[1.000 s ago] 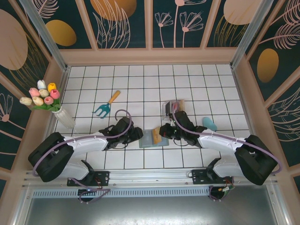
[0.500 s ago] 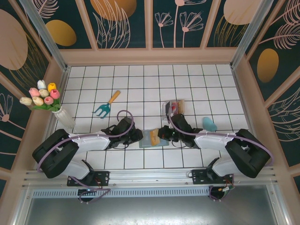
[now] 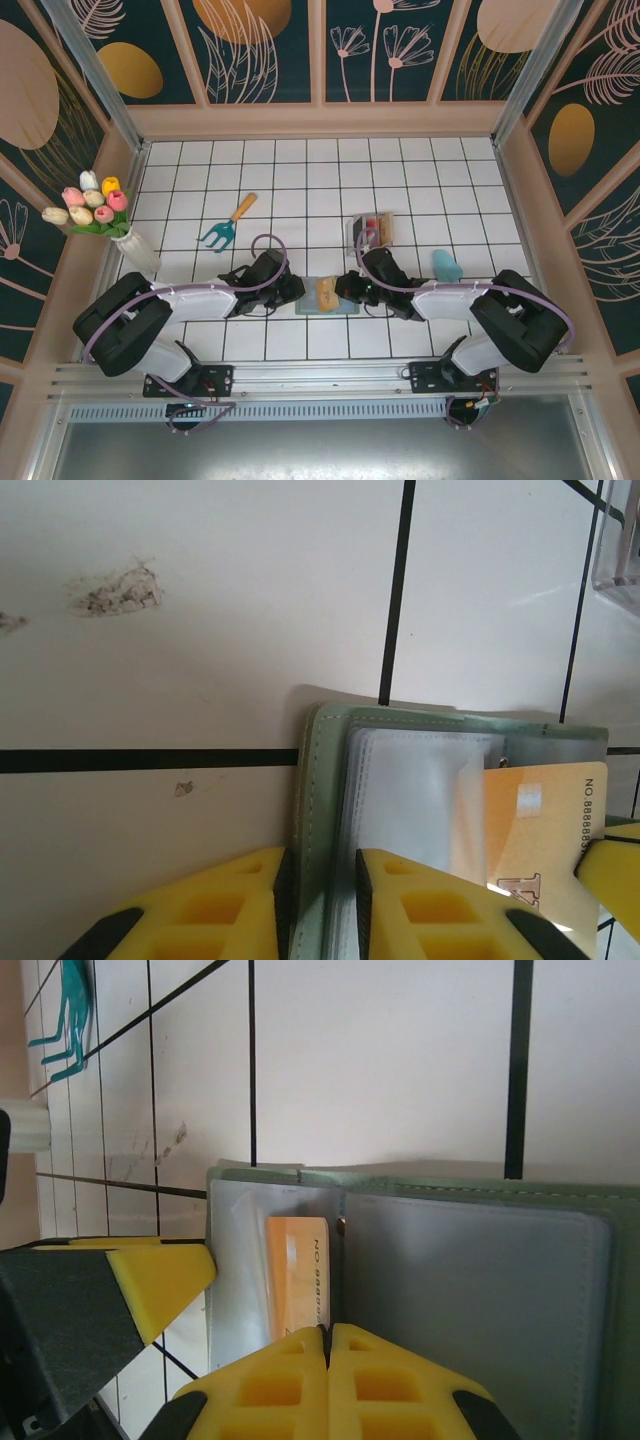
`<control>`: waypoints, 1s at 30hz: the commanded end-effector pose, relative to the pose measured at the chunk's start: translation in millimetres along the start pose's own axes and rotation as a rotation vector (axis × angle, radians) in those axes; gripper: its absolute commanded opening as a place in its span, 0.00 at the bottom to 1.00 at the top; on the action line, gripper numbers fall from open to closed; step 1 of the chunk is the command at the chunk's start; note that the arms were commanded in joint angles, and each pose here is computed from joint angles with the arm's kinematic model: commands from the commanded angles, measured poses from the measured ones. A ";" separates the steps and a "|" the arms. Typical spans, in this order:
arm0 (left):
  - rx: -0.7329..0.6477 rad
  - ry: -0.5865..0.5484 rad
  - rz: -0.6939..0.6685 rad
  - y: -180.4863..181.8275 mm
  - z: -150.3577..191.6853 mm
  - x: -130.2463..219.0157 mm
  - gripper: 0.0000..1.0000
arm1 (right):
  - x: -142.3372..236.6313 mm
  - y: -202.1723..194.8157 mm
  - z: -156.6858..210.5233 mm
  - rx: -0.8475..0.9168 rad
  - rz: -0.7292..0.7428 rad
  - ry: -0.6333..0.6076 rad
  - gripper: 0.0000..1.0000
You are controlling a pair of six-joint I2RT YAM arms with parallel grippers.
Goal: Put the credit cards into the card holder
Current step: Insert the credit card into the card slot.
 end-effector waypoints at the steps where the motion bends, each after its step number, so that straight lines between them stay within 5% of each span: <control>1: -0.007 0.027 -0.009 1.6 3.5 -2.5 0.25 | -1.9 -2.1 -4.3 0.000 0.013 -0.042 0.01; 6: 0.000 0.030 -0.011 4.0 5.3 -1.9 0.24 | -1.9 8.9 -15.6 0.010 -0.024 -0.094 0.01; 15: 0.018 0.017 -0.007 4.5 4.6 0.7 0.24 | -10.2 14.6 8.0 -0.012 -0.052 0.004 0.01; 30: 0.065 0.016 0.033 6.7 9.7 4.0 0.26 | -16.4 13.3 11.8 -0.201 -0.037 -0.114 0.03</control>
Point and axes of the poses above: each hand's point on the last joint's axis, 136 mm out from that joint toward the fingers, its own x axis back along the fingers, its own y axis along the line the jaws close on, z = x × y, the point moved 3 cm from there along x, back along the fingers, and after that the axes turned 4 degrees about -x, right-handed, at the moved point
